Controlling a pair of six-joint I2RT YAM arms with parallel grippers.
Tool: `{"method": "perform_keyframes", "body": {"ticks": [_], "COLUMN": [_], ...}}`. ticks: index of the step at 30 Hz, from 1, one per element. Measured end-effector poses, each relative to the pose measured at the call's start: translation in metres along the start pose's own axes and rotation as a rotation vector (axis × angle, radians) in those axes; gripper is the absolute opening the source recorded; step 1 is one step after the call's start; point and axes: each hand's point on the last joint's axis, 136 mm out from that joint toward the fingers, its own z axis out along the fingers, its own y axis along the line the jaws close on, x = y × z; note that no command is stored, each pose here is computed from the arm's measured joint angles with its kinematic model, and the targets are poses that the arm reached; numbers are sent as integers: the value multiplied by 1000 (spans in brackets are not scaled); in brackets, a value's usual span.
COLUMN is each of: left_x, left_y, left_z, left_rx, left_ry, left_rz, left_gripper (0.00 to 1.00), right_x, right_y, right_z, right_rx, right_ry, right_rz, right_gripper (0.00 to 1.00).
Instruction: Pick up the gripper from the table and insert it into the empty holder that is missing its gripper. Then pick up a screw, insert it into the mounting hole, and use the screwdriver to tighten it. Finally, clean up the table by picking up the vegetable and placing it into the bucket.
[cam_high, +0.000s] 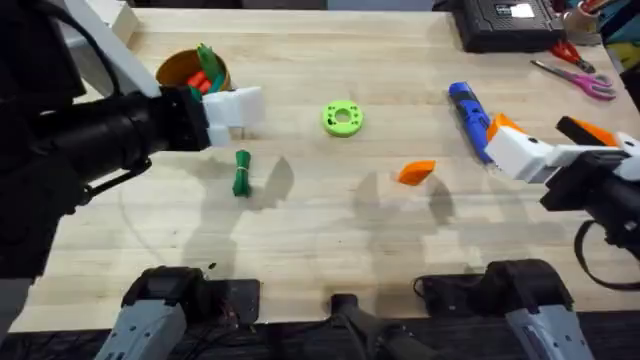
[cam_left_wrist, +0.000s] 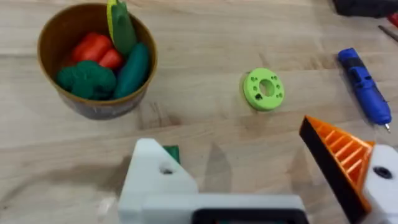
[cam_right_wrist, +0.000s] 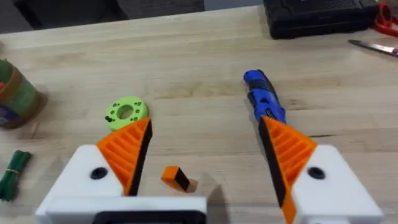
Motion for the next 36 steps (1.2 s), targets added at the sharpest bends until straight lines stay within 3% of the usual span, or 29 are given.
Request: {"method": "perform_keyframes", "body": {"ticks": [5, 9, 13, 17, 18, 20, 28, 33, 36], "left_x": [-24, -50, -55, -37, -20, -9, 34, 42, 49], "left_y": [-8, -27, -49, -63, -68, -70, -65, -62, -58], "left_z": [-1, -11, -25, -31, -28, -25, -14, -12, -4], "left_rx": [31, 89, 152, 214, 257, 275, 322, 330, 324], "left_ry": [-95, -234, -363, -458, -529, -572, -676, -720, -693], "left_rz": [68, 161, 278, 374, 423, 446, 486, 493, 483], "left_gripper": [987, 987, 988, 987, 987, 987, 987, 987, 987], "right_x": [0, 0, 0, 0, 0, 0, 0, 0, 0], "right_y": [0, 0, 0, 0, 0, 0, 0, 0, 0], "right_z": [0, 0, 0, 0, 0, 0, 0, 0, 0], "right_rx": [0, 0, 0, 0, 0, 0, 0, 0, 0], "right_ry": [0, 0, 0, 0, 0, 0, 0, 0, 0], "right_rz": [0, 0, 0, 0, 0, 0, 0, 0, 0], "right_gripper": [990, 990, 990, 990, 990, 990, 990, 990, 990]}}
